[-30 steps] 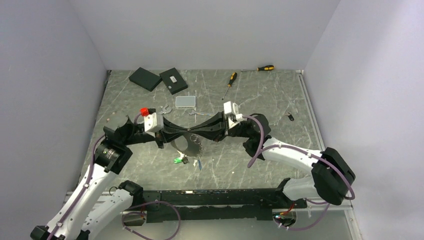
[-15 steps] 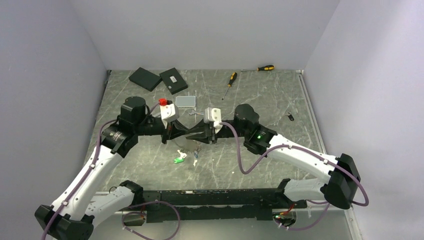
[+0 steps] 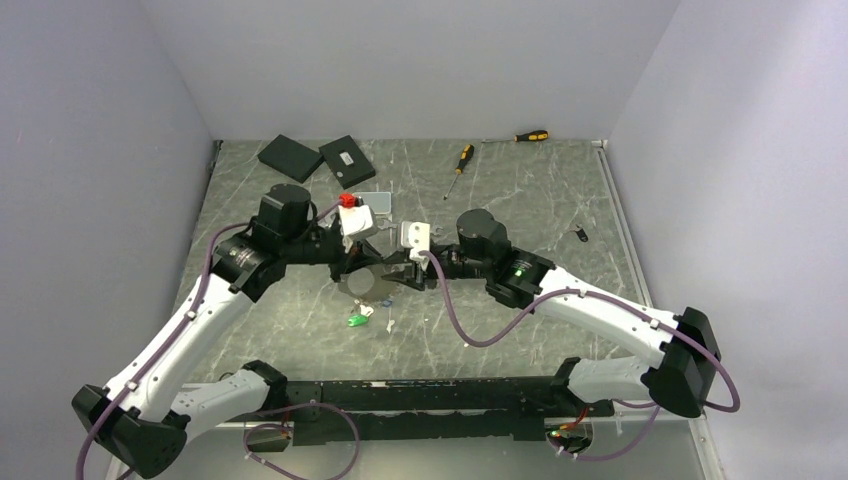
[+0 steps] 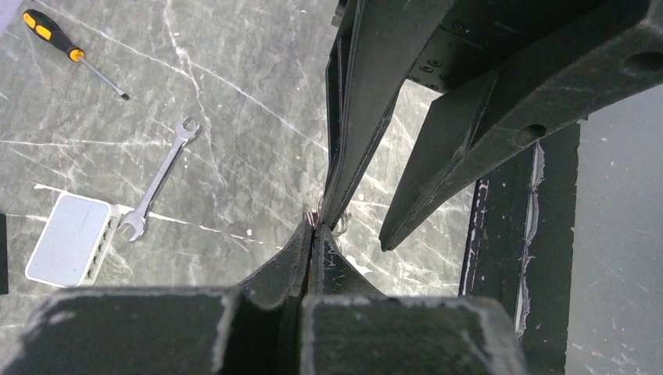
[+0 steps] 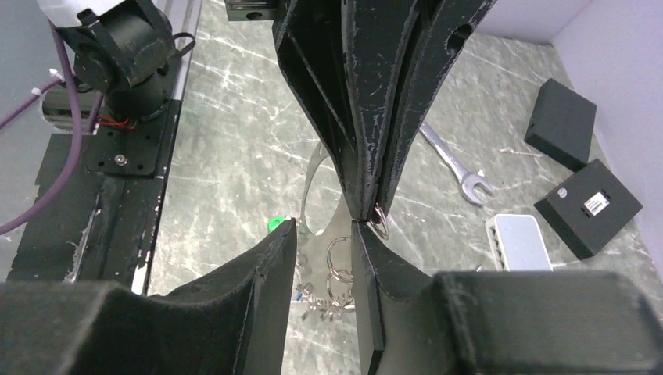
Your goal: Put the keys on the keyring
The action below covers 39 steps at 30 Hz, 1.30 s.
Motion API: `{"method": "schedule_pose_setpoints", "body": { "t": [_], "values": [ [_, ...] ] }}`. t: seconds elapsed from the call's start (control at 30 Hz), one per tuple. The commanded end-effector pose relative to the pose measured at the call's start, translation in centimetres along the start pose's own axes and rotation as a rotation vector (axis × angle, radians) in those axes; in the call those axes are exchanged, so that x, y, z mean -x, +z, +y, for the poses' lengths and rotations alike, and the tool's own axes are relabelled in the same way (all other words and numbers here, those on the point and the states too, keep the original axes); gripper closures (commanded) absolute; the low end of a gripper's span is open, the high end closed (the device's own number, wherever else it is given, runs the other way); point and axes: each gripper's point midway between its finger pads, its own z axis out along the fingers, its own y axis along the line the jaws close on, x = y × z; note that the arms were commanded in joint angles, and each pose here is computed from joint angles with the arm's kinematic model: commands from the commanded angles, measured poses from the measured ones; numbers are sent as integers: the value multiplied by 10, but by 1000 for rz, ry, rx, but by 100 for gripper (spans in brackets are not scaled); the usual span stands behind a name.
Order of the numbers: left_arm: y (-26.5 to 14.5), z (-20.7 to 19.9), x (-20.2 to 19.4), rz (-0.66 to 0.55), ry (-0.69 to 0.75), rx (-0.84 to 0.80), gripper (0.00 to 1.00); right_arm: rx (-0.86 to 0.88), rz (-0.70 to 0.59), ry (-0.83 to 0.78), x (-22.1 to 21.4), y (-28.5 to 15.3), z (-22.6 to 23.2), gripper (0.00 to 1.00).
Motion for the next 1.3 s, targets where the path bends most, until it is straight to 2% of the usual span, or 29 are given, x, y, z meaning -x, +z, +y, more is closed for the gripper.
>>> {"method": "schedule_pose_setpoints", "body": {
  "t": [0.0,0.33,0.73,1.1,1.27],
  "values": [
    [-3,-16,8,-3,22,-55,100,-125,-71,-74,30,-14,-27,65],
    [-3,-18,11,-12,26,-61,100,-166,-36,-64,23,-14,-35,67],
    [-3,-14,8,-1,18,-40,100,-72,-33,-33,22,-6,-22,67],
    [-4,-12,7,4,23,-27,100,-33,66,-51,8,-11,-18,66],
    [-3,-12,9,1,26,-31,100,21,27,-41,16,-10,-9,66]
  ]
}}
